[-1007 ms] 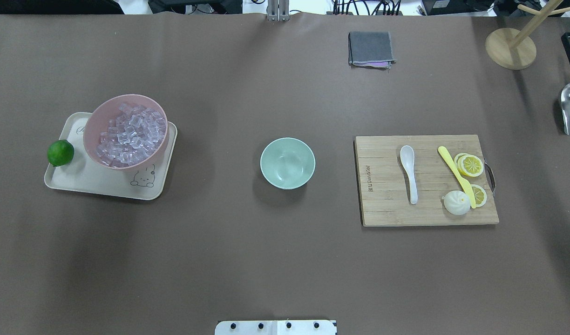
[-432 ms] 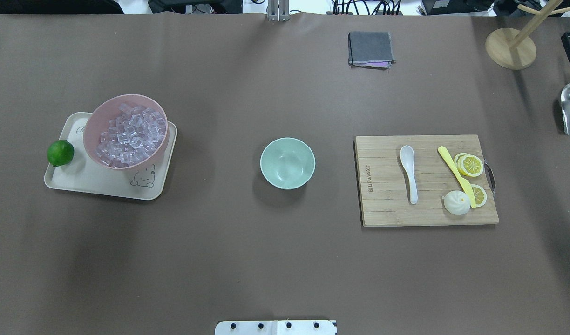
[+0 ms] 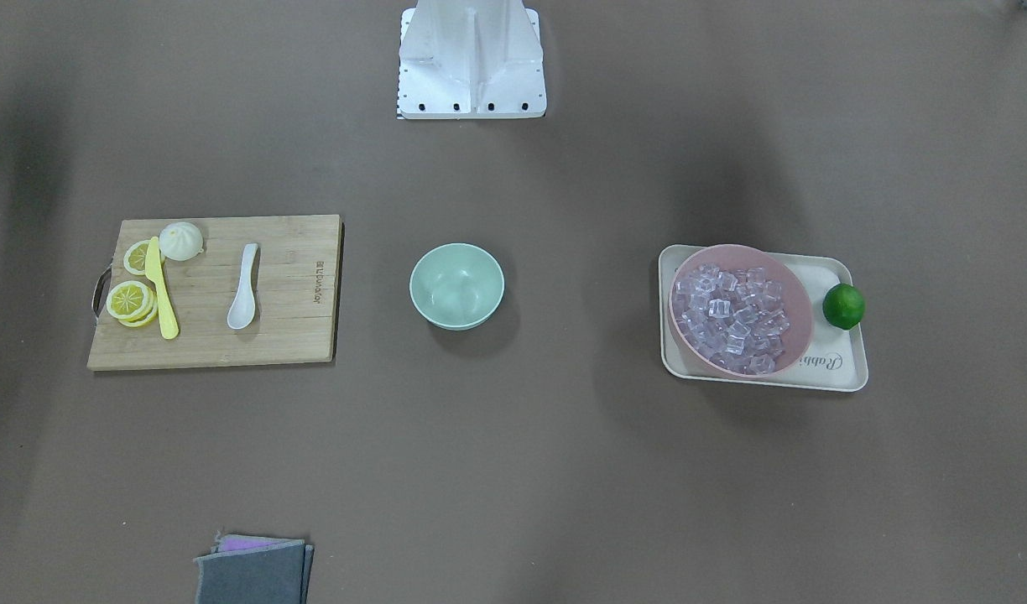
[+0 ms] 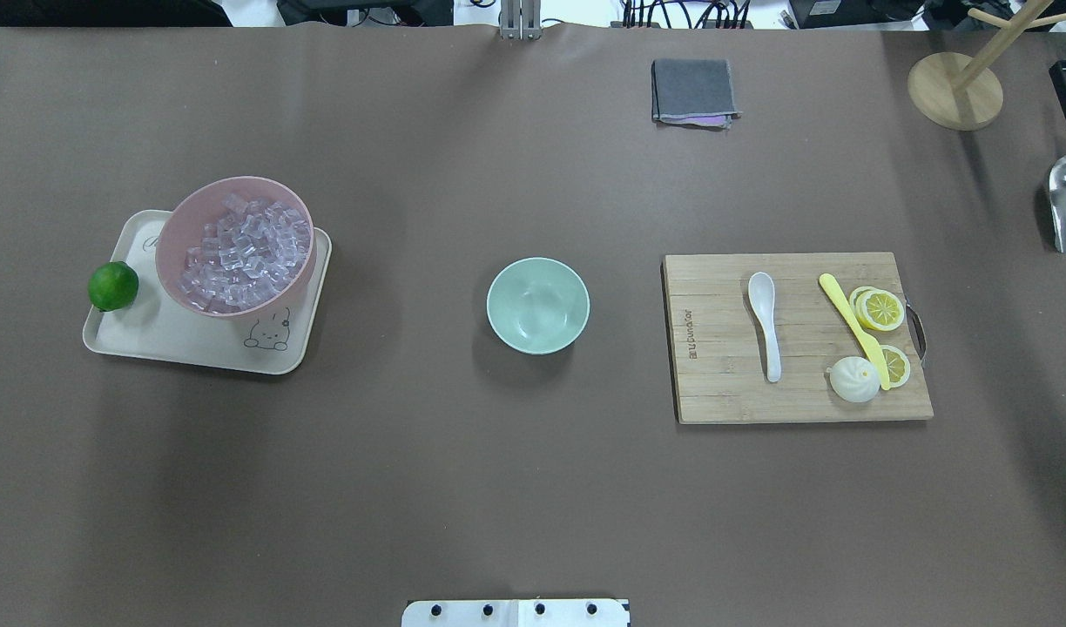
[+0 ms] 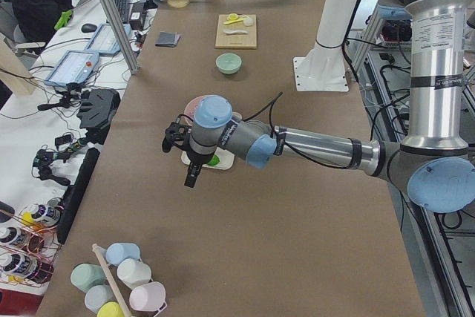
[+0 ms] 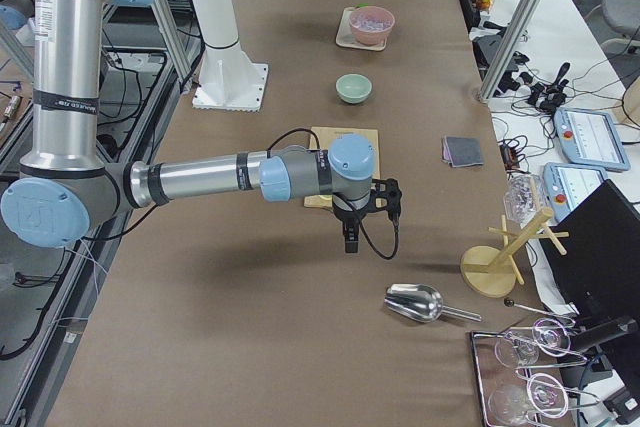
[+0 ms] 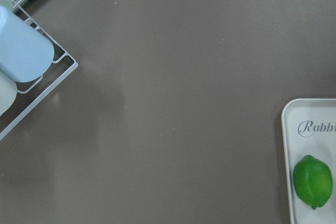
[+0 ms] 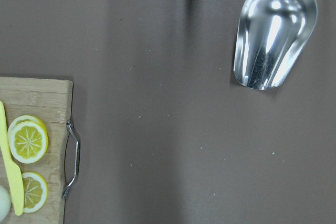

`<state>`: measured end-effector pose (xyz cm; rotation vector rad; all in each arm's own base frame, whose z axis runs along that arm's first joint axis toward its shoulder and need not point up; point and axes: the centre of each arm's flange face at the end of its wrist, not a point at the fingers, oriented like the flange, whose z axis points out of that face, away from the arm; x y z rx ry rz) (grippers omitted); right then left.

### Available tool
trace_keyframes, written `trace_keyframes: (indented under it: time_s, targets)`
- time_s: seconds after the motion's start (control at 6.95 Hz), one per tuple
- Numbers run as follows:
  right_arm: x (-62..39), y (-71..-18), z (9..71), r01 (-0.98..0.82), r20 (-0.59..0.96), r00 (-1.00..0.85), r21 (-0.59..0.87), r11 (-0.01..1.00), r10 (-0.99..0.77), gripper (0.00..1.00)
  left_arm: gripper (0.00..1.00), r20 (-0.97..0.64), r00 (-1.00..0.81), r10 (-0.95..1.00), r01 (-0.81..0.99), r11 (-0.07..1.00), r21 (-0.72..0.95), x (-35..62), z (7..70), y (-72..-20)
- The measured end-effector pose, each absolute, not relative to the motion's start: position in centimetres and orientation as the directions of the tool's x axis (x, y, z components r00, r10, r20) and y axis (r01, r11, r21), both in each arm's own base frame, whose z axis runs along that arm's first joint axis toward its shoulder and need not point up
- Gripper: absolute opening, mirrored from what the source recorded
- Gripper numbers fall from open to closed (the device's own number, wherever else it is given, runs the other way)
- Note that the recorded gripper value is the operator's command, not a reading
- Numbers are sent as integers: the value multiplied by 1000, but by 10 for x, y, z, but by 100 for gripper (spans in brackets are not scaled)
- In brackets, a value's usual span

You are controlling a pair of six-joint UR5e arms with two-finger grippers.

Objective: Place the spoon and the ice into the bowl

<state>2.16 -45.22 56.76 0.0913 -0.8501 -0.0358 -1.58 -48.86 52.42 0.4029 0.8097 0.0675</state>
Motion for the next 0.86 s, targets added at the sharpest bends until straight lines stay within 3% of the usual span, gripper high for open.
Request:
trace_keyframes:
  time_s: [0.86]
  targets:
    - [17, -466, 541, -4, 785, 612, 132, 991, -102, 100, 98, -738, 468, 486, -2, 836, 549, 209, 375, -523]
